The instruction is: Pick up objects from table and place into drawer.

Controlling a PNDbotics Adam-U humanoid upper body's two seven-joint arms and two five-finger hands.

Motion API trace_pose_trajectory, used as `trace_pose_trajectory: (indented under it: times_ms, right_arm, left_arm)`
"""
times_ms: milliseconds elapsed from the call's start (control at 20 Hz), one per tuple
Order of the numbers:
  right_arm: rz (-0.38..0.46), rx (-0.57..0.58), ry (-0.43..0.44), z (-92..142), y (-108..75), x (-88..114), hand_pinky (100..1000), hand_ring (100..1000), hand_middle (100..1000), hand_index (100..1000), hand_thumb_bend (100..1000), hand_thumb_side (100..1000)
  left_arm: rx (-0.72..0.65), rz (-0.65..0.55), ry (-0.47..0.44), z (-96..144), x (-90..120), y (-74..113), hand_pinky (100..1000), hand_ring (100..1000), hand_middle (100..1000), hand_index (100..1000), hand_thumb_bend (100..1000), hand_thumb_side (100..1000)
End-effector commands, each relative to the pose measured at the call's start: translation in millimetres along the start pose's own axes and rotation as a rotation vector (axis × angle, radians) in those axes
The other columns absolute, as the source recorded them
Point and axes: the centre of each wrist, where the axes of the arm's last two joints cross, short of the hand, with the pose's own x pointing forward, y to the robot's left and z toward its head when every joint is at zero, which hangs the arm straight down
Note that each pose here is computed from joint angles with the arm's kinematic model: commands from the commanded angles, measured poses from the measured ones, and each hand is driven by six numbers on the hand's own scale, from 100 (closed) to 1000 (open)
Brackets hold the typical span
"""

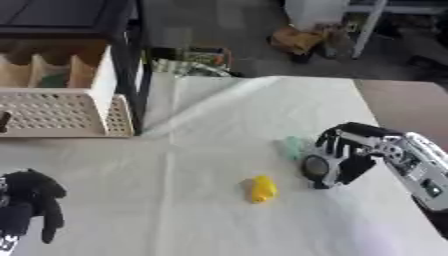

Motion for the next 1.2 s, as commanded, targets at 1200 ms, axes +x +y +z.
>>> trace_pose_trajectory:
  times_ms: [1200]
  right_arm:
    - [0.017, 0.014, -0.006, -0.2, -1.6, 1.5, 497, 622, 526, 741, 586, 283]
  left_arm:
    - [-0.017, -0.012, -0.015, -4.8, 5.5, 0.0, 234, 426, 570, 723, 100, 405]
